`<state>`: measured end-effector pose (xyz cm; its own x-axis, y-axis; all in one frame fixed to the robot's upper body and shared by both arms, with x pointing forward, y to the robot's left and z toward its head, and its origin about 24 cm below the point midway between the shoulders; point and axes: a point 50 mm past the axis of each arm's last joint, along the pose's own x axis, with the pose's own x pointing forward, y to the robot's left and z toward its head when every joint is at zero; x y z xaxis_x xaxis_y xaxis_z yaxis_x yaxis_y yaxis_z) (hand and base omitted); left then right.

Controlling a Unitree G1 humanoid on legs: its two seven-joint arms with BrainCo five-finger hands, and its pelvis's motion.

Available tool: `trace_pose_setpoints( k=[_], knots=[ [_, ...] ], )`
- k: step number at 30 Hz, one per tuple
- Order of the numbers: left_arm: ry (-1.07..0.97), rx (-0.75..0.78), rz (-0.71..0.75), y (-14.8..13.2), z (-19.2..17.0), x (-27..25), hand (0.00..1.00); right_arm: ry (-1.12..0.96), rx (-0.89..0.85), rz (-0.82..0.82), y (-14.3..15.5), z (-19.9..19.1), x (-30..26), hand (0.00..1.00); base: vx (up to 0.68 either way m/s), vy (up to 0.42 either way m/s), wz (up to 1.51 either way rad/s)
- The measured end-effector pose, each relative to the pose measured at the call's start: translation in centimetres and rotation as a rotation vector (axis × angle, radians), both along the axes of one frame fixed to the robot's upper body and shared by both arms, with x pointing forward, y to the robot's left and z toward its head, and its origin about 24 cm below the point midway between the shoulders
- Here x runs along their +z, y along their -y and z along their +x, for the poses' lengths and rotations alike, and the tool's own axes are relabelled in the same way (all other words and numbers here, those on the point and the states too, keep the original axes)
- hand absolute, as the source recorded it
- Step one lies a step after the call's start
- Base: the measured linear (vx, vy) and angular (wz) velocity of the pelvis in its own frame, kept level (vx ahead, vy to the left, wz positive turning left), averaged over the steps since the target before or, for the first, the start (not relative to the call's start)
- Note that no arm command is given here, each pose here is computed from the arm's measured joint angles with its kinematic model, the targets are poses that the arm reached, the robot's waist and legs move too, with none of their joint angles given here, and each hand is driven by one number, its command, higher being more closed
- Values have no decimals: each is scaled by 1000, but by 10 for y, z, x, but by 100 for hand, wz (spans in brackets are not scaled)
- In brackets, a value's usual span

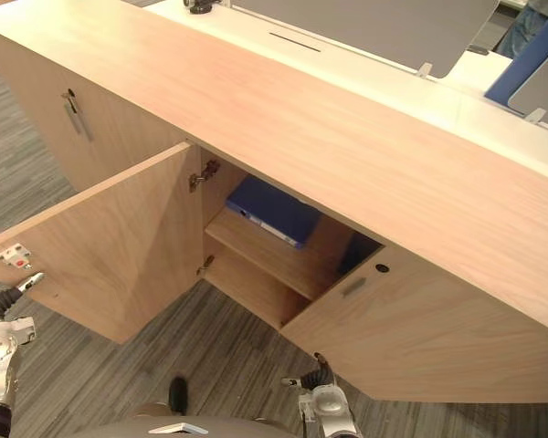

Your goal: Walk over to the cabinet, pick up the folder, carry it to the office cabinet, place the folder inside the office cabinet, then close the office cabinet door

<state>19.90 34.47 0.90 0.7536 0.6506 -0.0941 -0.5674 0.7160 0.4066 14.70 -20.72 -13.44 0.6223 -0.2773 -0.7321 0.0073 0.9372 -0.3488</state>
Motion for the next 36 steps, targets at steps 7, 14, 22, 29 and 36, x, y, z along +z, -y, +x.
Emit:
trace_pose_setpoints(
  k=[7, 14, 22, 29, 36],
  knots=[
    [-39, -42, -4, 6, 3, -7, 0, 3, 7, -10, 3, 1, 1, 0, 14, 3, -6],
    [-82, -88, -66, 29, -11, -26, 0, -2, 16, -18, 3, 2, 1, 0, -58, 0, -9],
    [-143, -252, -163, 75, -29, -48, 0, -17, 15, -20, 3, -3, -1, 0, -69, -6, 4],
    [-200, -406, -273, 119, -35, -66, 0, -29, -4, -20, 5, -8, -3, 0, -61, -2, -3],
    [-211, -416, -270, 121, -37, -67, 0, -29, -8, -5, 0, -9, -4, 0, -16, 42, -24]
  ],
)
